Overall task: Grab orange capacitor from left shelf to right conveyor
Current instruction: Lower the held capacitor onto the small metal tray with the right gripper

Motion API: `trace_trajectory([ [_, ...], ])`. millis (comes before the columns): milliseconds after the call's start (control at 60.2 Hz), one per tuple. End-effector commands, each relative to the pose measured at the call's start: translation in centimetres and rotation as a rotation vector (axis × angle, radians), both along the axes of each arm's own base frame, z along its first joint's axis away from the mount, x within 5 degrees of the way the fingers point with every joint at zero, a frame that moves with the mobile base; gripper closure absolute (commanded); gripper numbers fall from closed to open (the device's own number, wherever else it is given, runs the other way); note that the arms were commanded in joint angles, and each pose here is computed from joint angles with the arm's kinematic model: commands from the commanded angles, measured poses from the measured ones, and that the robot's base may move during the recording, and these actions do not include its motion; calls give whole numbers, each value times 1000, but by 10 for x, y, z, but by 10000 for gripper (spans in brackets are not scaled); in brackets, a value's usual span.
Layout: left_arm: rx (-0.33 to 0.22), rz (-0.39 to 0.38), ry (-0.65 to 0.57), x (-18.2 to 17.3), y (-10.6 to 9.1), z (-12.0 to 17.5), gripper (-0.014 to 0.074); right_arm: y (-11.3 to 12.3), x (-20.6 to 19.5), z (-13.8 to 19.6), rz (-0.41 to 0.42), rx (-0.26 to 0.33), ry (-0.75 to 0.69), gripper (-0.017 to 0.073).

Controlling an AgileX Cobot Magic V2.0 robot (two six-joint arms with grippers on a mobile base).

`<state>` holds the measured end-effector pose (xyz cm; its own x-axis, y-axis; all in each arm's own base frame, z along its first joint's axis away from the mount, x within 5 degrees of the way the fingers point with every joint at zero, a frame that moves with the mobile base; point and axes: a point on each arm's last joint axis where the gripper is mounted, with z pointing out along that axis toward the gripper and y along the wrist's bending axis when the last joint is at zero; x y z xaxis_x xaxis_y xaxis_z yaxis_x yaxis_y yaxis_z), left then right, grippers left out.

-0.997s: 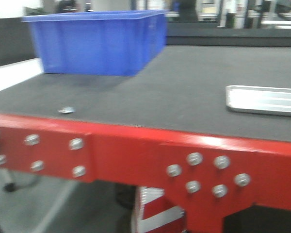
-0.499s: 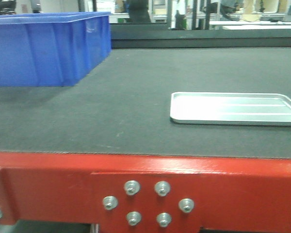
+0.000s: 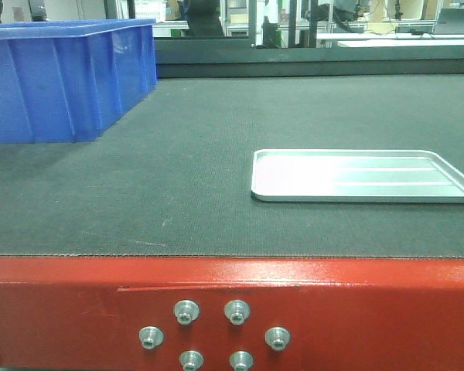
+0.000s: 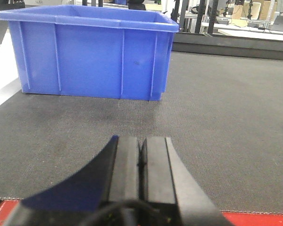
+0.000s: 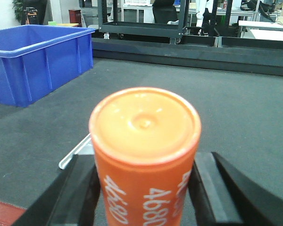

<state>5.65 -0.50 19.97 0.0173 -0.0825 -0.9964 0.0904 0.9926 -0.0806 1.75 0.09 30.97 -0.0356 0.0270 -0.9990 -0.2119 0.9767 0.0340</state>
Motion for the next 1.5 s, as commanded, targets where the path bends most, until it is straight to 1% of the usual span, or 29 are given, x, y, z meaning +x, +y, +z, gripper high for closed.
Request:
trace_trajectory([
  [0, -9, -5, -103, -2, 0, 9, 699, 0, -1, 17, 0, 14, -105, 496],
  [316, -9, -5, -103, -2, 0, 9, 699, 0, 0, 15, -1, 9, -83, 496],
  [499, -9, -5, -103, -2, 0, 9, 699, 4, 14, 19, 6, 10, -64, 496],
  [665, -9, -5, -103, -2, 0, 9, 699, 15, 52, 34, 15, 0, -35, 496],
  [781, -9, -5, -103, -2, 0, 9, 699, 26, 92, 44, 23, -10, 1, 496],
  [881, -9, -5, -103, -2, 0, 9, 699, 35, 126, 44, 30, -18, 31, 496],
  [1047, -9, -5, -103, -2, 0, 9, 699, 49, 175, 25, 46, -20, 38, 496],
  [1163, -9, -5, -103, -2, 0, 9, 699, 58, 203, 10, 59, -13, 12, 496],
  [1197, -9, -5, -103, -2, 0, 9, 699, 61, 212, 4, 65, -20, 11, 496],
  [1363, -9, -5, -103, -2, 0, 9, 699, 71, 242, -22, 100, -35, -26, 496],
  [1479, -9, -5, -103, -2, 0, 9, 699, 78, 259, -46, 128, -48, -19, 496],
])
